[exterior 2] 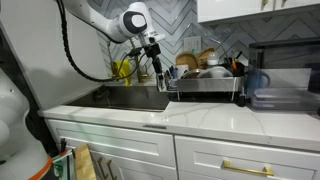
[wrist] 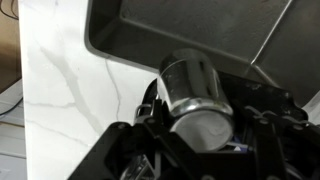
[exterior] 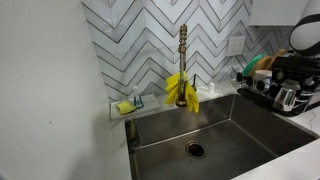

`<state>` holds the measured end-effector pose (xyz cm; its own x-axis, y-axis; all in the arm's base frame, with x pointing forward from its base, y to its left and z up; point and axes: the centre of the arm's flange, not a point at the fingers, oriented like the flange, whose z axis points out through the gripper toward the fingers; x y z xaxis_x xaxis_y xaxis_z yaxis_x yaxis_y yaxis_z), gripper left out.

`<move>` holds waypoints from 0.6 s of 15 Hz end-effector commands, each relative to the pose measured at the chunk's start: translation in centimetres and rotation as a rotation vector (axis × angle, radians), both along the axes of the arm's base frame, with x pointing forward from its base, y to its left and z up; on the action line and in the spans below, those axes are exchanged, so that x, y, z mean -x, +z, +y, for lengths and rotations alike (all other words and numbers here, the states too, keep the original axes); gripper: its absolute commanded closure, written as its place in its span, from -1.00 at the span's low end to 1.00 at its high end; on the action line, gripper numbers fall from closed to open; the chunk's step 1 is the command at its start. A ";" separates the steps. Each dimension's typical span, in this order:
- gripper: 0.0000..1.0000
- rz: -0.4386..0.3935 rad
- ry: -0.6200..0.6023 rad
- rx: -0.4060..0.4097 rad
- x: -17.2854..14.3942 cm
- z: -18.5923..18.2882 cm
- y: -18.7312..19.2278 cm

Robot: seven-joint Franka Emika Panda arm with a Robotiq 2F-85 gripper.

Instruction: Place the silver cup right side up on the countertop

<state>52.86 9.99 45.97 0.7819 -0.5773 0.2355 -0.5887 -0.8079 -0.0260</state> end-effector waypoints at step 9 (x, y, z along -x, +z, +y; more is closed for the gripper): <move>-1.00 0.049 -0.045 0.017 0.1 0.0 -1.2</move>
